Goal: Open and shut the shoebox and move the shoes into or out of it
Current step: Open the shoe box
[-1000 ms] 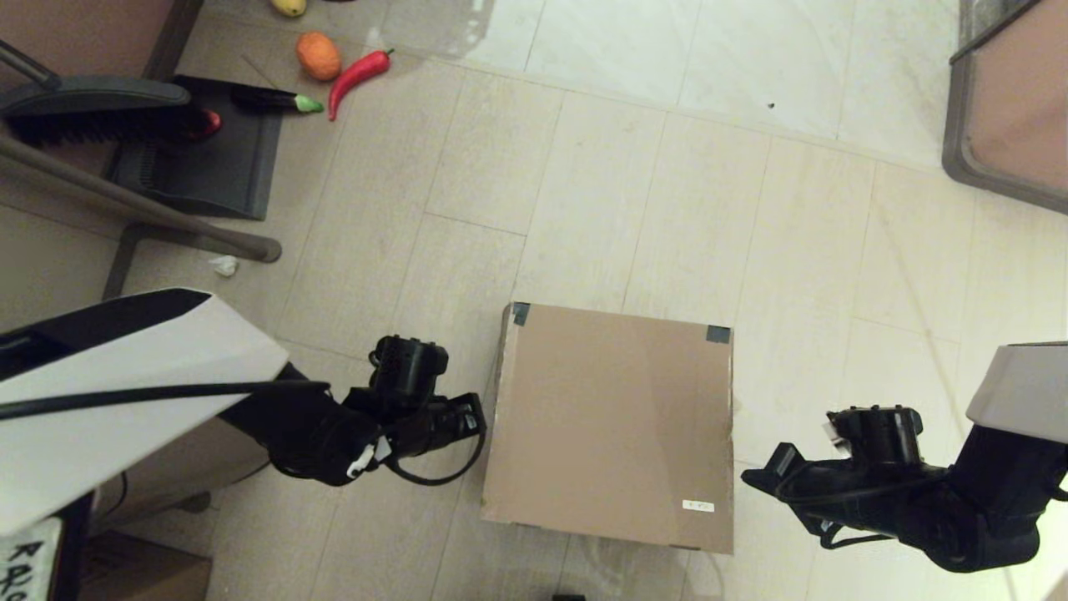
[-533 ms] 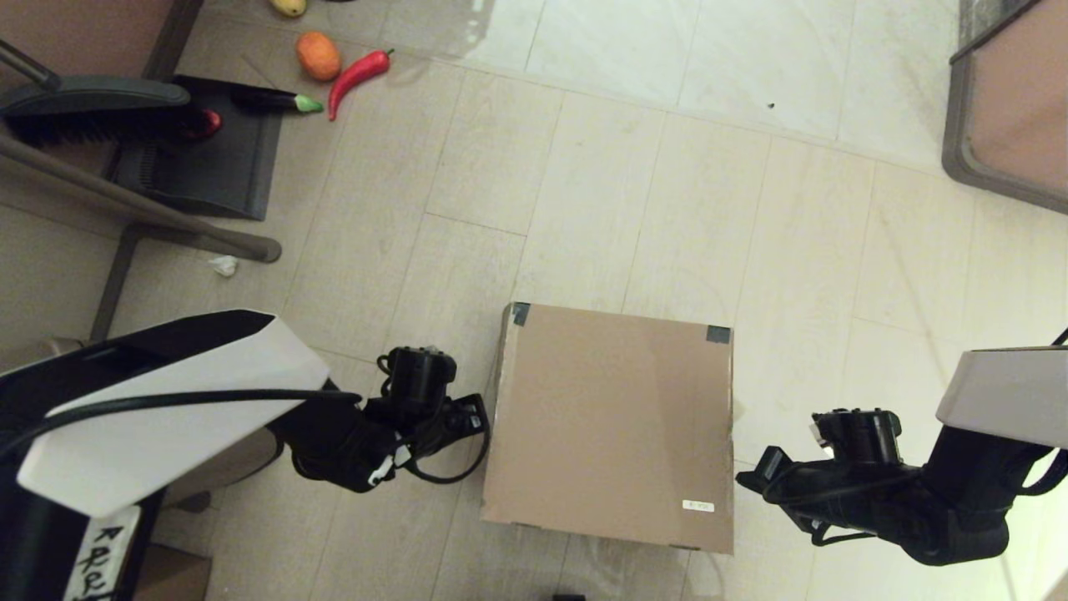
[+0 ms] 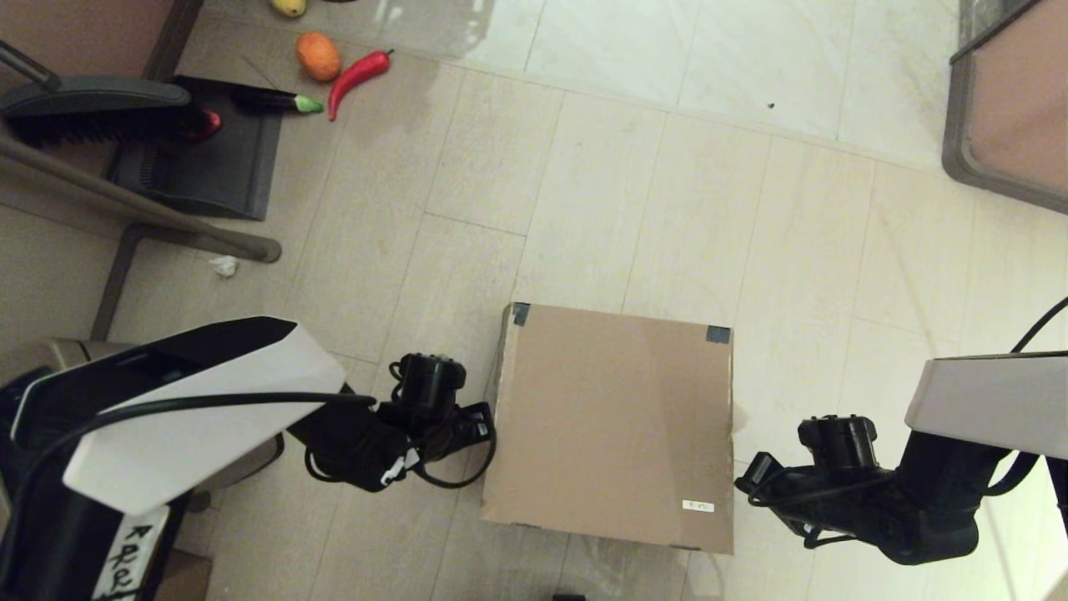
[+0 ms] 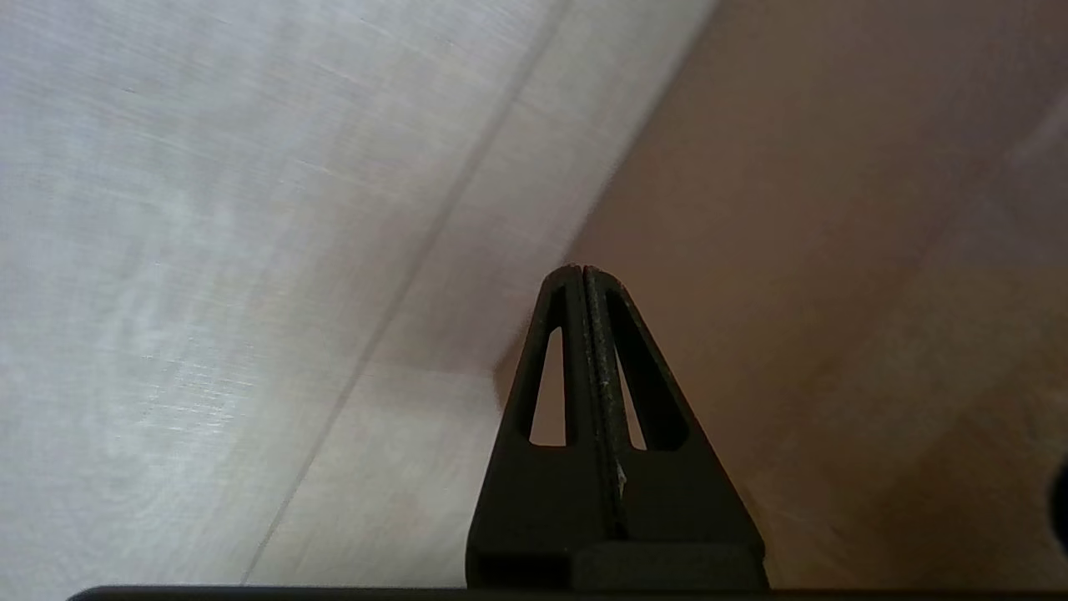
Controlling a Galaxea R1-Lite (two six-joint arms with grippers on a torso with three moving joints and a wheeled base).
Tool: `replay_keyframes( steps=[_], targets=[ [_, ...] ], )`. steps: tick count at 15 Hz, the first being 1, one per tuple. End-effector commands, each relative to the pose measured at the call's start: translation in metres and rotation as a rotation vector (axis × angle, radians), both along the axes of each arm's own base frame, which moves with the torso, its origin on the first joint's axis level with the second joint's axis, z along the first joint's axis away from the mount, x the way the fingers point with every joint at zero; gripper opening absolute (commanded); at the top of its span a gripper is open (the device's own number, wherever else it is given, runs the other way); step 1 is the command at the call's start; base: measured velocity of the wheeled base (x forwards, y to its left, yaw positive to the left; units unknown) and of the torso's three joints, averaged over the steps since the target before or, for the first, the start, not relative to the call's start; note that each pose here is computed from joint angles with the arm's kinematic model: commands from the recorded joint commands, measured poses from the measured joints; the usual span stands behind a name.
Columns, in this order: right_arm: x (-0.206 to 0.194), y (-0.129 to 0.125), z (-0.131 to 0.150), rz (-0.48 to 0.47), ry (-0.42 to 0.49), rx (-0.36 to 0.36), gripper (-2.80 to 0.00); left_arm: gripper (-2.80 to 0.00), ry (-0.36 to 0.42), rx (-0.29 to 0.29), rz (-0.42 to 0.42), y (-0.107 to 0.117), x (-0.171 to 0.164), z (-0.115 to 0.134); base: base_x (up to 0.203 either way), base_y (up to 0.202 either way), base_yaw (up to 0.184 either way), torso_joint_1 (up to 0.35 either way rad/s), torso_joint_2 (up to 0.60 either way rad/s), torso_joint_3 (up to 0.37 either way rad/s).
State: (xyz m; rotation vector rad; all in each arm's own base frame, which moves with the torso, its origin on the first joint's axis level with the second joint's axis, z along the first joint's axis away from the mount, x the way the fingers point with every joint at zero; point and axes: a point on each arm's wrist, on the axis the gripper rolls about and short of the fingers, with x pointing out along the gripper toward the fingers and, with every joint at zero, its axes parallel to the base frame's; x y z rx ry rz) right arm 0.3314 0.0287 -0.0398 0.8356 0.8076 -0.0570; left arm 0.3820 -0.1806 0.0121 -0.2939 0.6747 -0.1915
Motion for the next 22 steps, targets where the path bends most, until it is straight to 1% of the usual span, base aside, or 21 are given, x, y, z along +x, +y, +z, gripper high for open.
replay_keyframes(
  steps=[1,3,9,12,14,16,18,19,22],
  targets=[
    [-0.002,0.002,0.007,0.035,-0.015,0.037,-2.80,-2.80,0.007,-0.002,-0.005,-0.002,0.000,-0.004,0.000,0.000,0.000,0.000,0.00,0.000],
    [-0.004,0.003,0.012,0.097,-0.015,0.096,-2.80,-2.80,0.012,-0.002,-0.005,-0.001,0.000,-0.005,0.000,0.000,0.000,0.000,0.00,0.000],
    [-0.006,0.003,0.005,0.097,0.010,0.105,-2.80,-2.80,0.020,-0.003,-0.018,-0.004,-0.001,-0.009,0.000,0.000,0.000,0.000,0.00,0.000],
    [-0.004,0.005,0.007,0.072,0.013,0.139,-2.80,-2.80,0.030,-0.006,-0.037,-0.011,-0.005,-0.012,0.000,0.000,0.000,0.000,0.00,0.000],
    [-0.004,0.005,0.013,0.057,0.013,0.183,-2.80,-2.80,0.030,-0.011,-0.055,-0.015,-0.007,-0.010,0.000,0.000,0.000,0.000,0.00,0.000],
    [-0.005,0.005,0.018,0.048,0.028,0.245,-2.80,-2.80,0.029,-0.011,-0.058,-0.016,-0.007,-0.009,0.000,0.000,0.000,0.000,0.00,0.000],
    [-0.005,0.004,0.020,0.039,0.026,0.260,-2.80,-2.80,0.030,-0.010,-0.058,-0.016,-0.008,-0.008,0.000,0.000,0.000,0.000,0.00,0.000],
    [-0.006,0.005,0.025,0.043,0.017,0.264,-2.80,-2.80,0.026,-0.012,-0.058,-0.016,-0.008,-0.005,0.000,0.000,0.000,0.000,0.00,0.000],
    [-0.012,0.003,0.038,0.068,0.019,0.348,-2.80,-2.80,0.030,-0.013,-0.056,-0.014,-0.011,0.006,0.000,0.000,0.000,0.000,0.00,0.000]
  ],
)
